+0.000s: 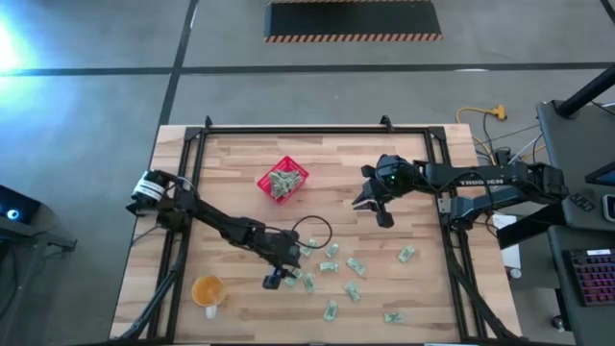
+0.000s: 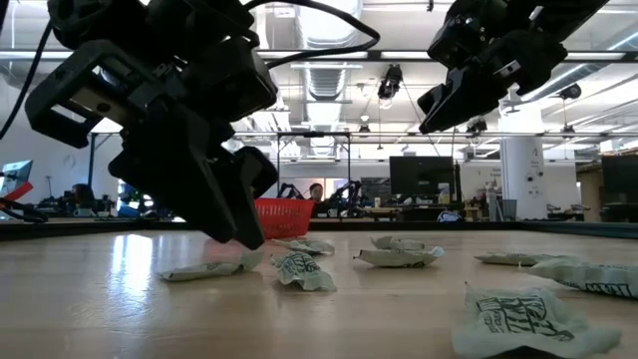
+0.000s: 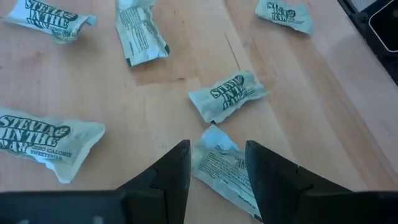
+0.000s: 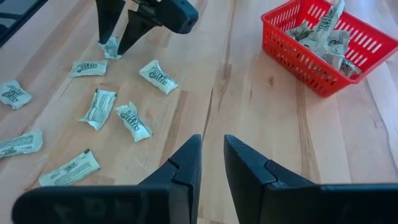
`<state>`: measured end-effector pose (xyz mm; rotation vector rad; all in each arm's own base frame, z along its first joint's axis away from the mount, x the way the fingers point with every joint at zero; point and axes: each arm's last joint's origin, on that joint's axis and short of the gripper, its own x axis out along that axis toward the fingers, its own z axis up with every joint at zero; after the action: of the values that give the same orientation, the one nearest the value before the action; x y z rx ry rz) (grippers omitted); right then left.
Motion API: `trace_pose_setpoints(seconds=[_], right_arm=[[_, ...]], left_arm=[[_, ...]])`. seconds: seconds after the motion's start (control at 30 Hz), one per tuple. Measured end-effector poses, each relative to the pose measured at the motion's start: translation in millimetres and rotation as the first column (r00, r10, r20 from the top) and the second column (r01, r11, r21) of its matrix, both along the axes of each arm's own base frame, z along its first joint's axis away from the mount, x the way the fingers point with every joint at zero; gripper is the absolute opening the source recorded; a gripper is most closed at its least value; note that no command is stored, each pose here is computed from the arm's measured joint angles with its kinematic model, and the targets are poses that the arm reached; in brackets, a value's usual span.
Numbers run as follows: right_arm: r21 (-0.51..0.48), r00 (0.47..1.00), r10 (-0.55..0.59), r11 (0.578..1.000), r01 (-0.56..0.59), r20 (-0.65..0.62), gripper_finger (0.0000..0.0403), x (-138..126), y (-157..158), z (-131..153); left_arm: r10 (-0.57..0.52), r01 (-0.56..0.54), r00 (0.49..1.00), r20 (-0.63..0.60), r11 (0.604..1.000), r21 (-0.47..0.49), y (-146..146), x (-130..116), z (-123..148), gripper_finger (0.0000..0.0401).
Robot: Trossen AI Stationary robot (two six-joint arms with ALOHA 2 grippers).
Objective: Pick and place Stevia / Truvia into bins
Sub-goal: Put the white stevia packet into the red bin
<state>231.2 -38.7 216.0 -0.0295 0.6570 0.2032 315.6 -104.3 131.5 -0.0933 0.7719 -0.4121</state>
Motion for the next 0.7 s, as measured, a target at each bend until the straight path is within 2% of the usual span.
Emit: trace_pose_setpoints(seconds=[0.7], right_arm=[[-0.007, 1.000, 0.004, 1.000, -0.004, 0.008, 0.0059, 0.4, -0.1, 0.5]], left_arm=[[-0.015, 0.014, 0.999, 0.037, 1.000, 0.006, -0.1, 0.2, 0.3, 0.0136]])
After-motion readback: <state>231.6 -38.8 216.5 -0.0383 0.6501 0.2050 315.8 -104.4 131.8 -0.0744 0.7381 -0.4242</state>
